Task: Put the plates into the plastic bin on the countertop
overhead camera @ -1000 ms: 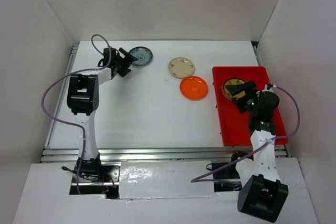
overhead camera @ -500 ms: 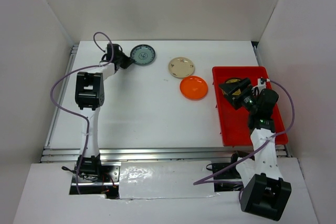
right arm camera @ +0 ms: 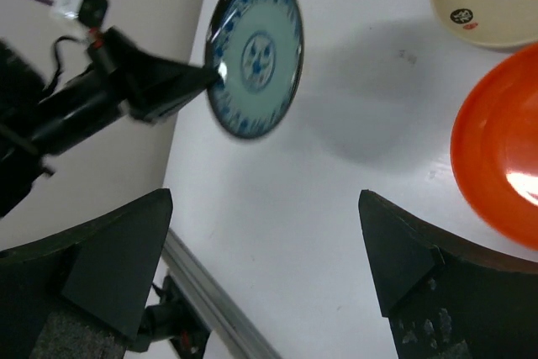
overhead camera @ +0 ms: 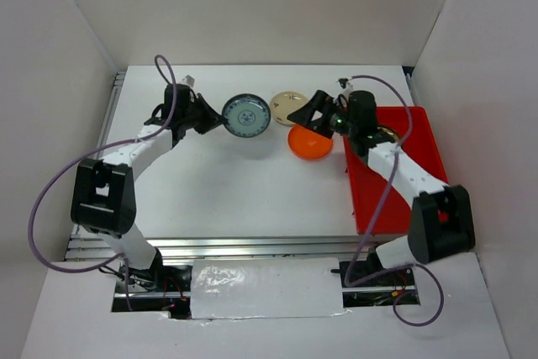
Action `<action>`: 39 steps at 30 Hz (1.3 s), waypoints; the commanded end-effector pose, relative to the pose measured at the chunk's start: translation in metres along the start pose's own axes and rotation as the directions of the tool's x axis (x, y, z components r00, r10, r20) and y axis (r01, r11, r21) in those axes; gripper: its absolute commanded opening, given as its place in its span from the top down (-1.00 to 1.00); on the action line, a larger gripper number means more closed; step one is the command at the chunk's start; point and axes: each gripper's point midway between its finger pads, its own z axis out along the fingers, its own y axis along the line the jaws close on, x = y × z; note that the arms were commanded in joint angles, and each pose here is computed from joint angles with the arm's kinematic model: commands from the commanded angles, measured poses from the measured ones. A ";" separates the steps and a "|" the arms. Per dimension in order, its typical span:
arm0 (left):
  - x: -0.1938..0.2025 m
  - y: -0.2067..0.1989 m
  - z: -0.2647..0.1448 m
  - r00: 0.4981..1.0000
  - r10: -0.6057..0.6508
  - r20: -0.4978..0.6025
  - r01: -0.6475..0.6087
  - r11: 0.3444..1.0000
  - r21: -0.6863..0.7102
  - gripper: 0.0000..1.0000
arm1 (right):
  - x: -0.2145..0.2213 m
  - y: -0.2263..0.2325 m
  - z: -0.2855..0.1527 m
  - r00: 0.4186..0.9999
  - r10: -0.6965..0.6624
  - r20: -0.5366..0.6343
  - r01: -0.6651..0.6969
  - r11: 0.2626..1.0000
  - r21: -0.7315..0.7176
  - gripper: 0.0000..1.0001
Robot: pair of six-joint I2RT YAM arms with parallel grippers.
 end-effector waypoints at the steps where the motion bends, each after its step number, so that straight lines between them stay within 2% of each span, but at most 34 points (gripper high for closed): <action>1: 0.053 -0.015 -0.025 0.982 0.096 -0.164 -0.073 0.988 0.140 1.00 | -0.001 -0.013 0.039 0.998 -0.066 -0.002 0.066 0.997 0.040 -0.99; 6: 0.090 -0.031 -0.047 0.961 0.142 -0.236 -0.082 0.966 0.245 1.00 | 0.043 -0.039 0.076 0.993 0.011 -0.118 -0.007 0.999 0.039 -0.94; 9: 0.097 -0.033 -0.052 0.957 0.146 -0.250 -0.076 0.960 0.270 1.00 | 0.065 -0.048 0.086 0.987 0.031 -0.158 -0.022 0.998 0.062 -0.76; 10: 0.100 -0.032 -0.052 0.955 0.143 -0.260 -0.070 0.960 0.270 1.00 | 0.069 -0.051 0.087 0.986 0.035 -0.166 -0.024 0.997 0.069 -0.43; 12: 0.104 -0.036 -0.053 0.951 0.140 -0.275 -0.051 0.950 0.307 0.99 | 0.078 -0.052 0.089 0.982 0.052 -0.183 -0.042 0.997 0.058 -0.24; 13: 0.105 -0.036 -0.052 0.950 0.127 -0.286 -0.032 0.949 0.313 0.90 | 0.080 -0.052 0.088 0.981 0.057 -0.187 -0.048 0.998 0.049 0.06; 14: 0.103 -0.038 -0.051 0.951 0.127 -0.281 -0.028 0.943 0.331 0.76 | 0.080 -0.050 0.087 0.980 0.059 -0.188 -0.052 0.998 0.040 0.33; 15: 0.103 -0.037 -0.050 0.951 0.122 -0.286 -0.022 0.944 0.328 0.26 | 0.080 -0.049 0.083 0.982 0.060 -0.181 -0.055 0.998 0.032 0.70; 16: 0.103 -0.034 -0.047 0.951 0.109 -0.288 -0.014 0.950 0.313 -0.03 | 0.075 -0.050 0.079 0.983 0.078 -0.165 -0.073 0.997 0.037 1.00; 17: 0.099 -0.030 -0.044 0.958 0.096 -0.270 -0.014 0.957 0.291 -0.92 | 0.066 -0.051 0.069 0.987 0.093 -0.130 -0.089 0.995 0.041 1.00; 18: 0.099 -0.030 -0.044 0.957 0.094 -0.273 -0.012 0.958 0.287 -0.99 | 0.059 -0.051 0.063 0.989 0.105 -0.102 -0.101 0.994 0.042 1.00; 21: 0.093 -0.021 -0.038 0.970 0.068 -0.235 -0.015 0.975 0.221 -0.99 | 0.034 -0.064 0.029 0.983 0.181 0.025 -0.183 0.976 0.116 1.00; 22: 0.087 -0.013 -0.034 0.977 0.053 -0.205 -0.017 0.984 0.175 -0.99 | 0.010 -0.094 0.014 0.967 0.203 0.154 -0.235 0.945 0.230 1.00; 23: 0.089 -0.013 -0.034 0.979 0.056 -0.195 -0.025 0.987 0.160 -0.99 | -0.003 -0.098 -0.004 0.953 0.199 0.229 -0.258 0.930 0.263 1.00; 24: 0.088 -0.011 -0.032 0.982 0.058 -0.181 -0.033 0.990 0.138 -0.99 | -0.006 -0.115 -0.018 0.934 0.224 0.279 -0.311 0.894 0.324 1.00; 25: 0.092 -0.012 -0.028 0.984 0.073 -0.164 -0.056 0.992 0.110 -0.99 | -0.025 -0.140 -0.041 0.897 0.216 0.386 -0.369 0.846 0.384 1.00; 27: 0.098 -0.019 -0.019 0.979 0.112 -0.172 -0.095 0.990 0.104 -0.99 | -0.030 -0.153 -0.066 0.863 0.214 0.457 -0.419 0.807 0.415 1.00; 28: 0.110 -0.027 -0.014 0.973 0.140 -0.184 -0.123 0.987 0.101 -0.99 | -0.048 -0.168 -0.092 0.821 0.196 0.536 -0.464 0.776 0.427 1.00; 30: 0.124 -0.040 0.001 0.962 0.172 -0.213 -0.151 0.982 0.111 -0.99 | -0.054 -0.183 -0.113 0.793 0.171 0.585 -0.499 0.734 0.461 1.00; 31: 0.122 -0.051 0.006 0.962 0.178 -0.207 -0.154 0.980 0.128 -0.99 | -0.061 -0.198 -0.134 0.762 0.132 0.634 -0.533 0.683 0.499 1.00; 33: 0.140 -0.054 0.023 0.952 0.185 -0.243 -0.156 0.978 0.135 -0.99 | -0.069 -0.211 -0.153 0.734 0.092 0.673 -0.565 0.633 0.530 1.00; 34: 0.146 -0.057 0.028 0.947 0.189 -0.259 -0.155 0.977 0.146 -0.99 | -0.072 -0.226 -0.172 0.704 0.058 0.708 -0.603 0.575 0.553 1.00; 39: 0.172 -0.070 0.061 0.922 0.206 -0.329 -0.175 0.977 0.122 -0.99 | -0.080 -0.255 -0.202 0.661 0.032 0.750 -0.655 0.513 0.555 1.00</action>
